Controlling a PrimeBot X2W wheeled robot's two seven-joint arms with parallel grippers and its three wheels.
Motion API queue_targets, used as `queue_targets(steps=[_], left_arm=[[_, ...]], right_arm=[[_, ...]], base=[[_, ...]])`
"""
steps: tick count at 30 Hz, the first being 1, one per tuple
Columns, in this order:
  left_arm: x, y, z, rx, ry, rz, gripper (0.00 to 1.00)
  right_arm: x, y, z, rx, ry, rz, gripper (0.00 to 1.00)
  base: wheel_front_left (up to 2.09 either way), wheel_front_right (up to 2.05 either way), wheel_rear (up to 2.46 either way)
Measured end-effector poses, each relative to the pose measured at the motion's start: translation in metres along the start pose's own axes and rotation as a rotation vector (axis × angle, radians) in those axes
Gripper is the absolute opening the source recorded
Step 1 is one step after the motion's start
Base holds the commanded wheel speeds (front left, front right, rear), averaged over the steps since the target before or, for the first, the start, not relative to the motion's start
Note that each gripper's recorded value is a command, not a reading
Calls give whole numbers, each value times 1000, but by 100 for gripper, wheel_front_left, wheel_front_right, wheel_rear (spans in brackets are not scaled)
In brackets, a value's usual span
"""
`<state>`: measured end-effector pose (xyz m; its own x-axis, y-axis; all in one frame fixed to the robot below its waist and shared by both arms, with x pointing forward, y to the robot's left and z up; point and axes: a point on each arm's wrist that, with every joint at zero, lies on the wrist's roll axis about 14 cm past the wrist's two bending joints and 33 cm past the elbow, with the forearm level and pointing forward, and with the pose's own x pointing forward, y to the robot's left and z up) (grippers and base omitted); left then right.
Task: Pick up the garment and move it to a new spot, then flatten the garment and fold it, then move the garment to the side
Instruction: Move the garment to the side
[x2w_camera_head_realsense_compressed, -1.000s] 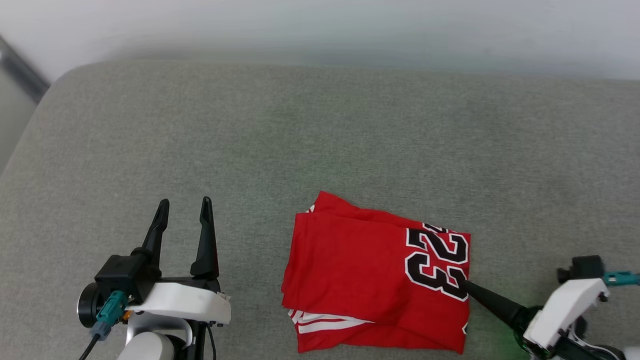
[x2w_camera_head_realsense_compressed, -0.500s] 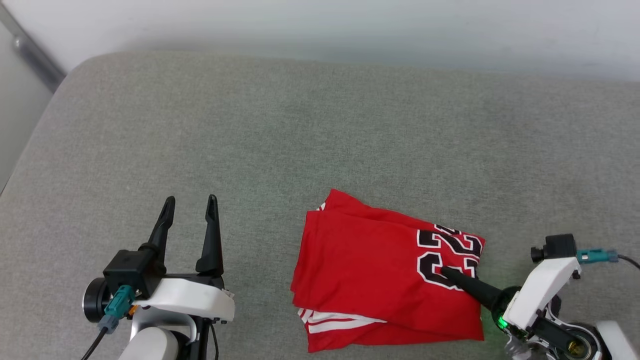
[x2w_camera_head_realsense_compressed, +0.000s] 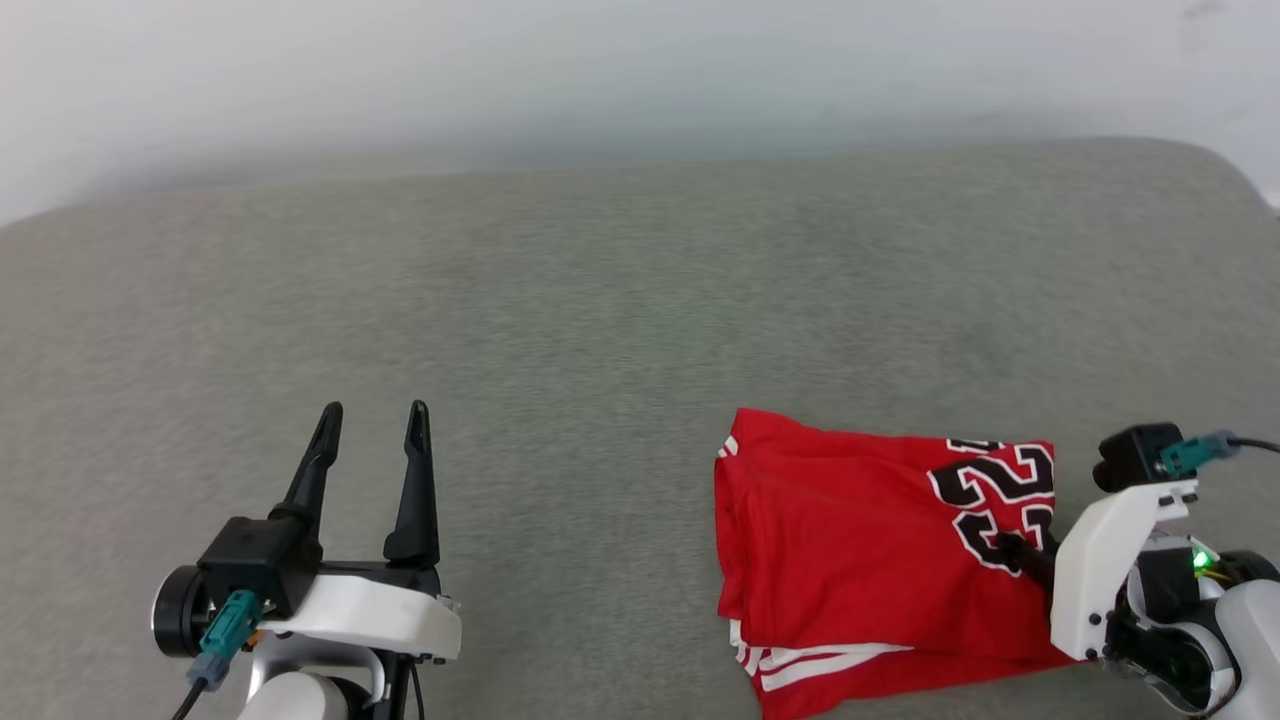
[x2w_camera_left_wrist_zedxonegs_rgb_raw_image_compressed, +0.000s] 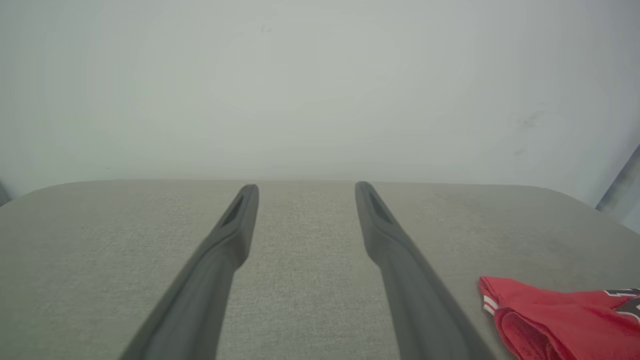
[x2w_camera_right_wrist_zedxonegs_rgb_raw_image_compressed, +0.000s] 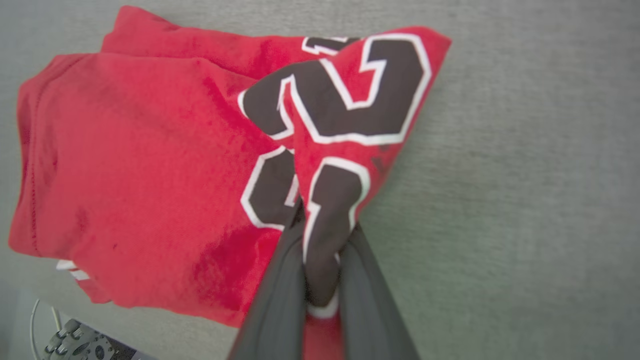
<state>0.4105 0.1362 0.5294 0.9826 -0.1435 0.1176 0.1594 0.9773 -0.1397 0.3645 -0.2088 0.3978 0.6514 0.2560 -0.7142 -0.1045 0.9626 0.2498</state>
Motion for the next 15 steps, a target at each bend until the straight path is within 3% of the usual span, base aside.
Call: queue_targets(steps=[9,15], left_arm=[[45,-72,-1,-14,-27,-229,100],[83,-110,-16,-45,-26,-349,100]], right_arm=[[-33,-55,21,4,-88,-192,0],[-48,-116,51,8,-182,-369,0]], base=[[0,0,0],[0,0,0]])
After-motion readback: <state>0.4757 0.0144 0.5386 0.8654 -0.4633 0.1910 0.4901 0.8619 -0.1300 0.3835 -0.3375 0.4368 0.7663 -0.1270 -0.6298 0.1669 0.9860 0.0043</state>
